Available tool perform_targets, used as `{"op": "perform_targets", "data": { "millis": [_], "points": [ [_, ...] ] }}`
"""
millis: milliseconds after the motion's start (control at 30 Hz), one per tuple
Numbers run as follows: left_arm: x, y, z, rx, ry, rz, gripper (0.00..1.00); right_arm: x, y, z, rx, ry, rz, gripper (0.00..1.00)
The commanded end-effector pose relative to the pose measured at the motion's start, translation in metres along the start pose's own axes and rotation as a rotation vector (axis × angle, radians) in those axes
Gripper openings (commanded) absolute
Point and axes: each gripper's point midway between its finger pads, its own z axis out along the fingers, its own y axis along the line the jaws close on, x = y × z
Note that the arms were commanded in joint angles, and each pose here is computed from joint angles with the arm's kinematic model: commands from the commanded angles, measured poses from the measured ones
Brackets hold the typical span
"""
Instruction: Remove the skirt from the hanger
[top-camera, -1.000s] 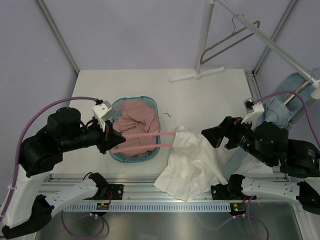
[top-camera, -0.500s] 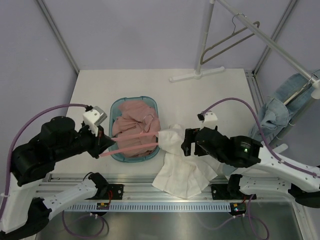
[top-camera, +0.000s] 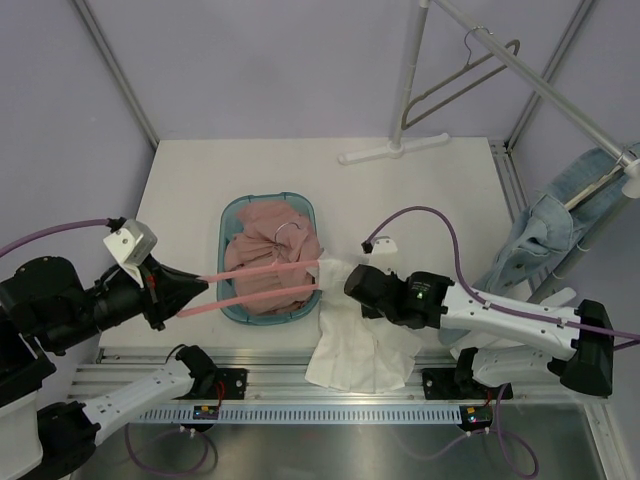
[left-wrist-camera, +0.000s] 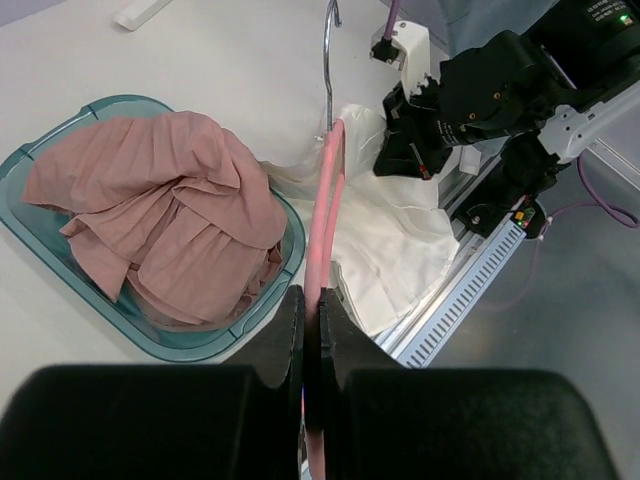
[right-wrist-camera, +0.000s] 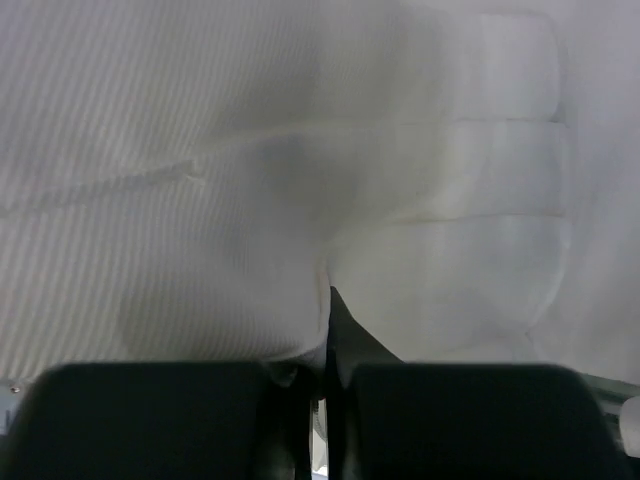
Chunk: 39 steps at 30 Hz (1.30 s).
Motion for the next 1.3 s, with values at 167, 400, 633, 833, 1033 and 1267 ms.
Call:
{"op": "perform_targets", "data": {
  "millis": [167,400,633,833,1033,1267],
  "points": [
    [-0.051,0.007,-0.020,-0.061,-0.269,0.018,0.00,-0.016,-0.044,-0.028,0.070,-0.132,0.208,0.00],
    [-0.061,0.011,-0.008,-0.084,-0.232,0.063,0.00,-0.049,-0.095,-0.084,0.126,-0.302,0.340,0.00],
    [-0.083,-0.004,-0.018,-0.009,-0.355,0.094,0.00,-0.045,-0.080,-0.079,0.039,-0.276,0.233,0.00],
    [-0.109,-0.031,0.040,0.168,-0.363,0.109,0.00,-0.015,-0.015,-0.044,-0.173,-0.117,0.092,0.00],
    [-0.151,-0.049,0.098,0.293,-0.424,0.099,0.00,-0.003,0.002,-0.036,-0.211,-0.075,0.078,0.00],
    [-0.192,-0.055,0.180,0.359,-0.476,0.073,0.00,0.000,0.011,-0.038,-0.280,-0.068,0.138,0.00]
  ]
}}
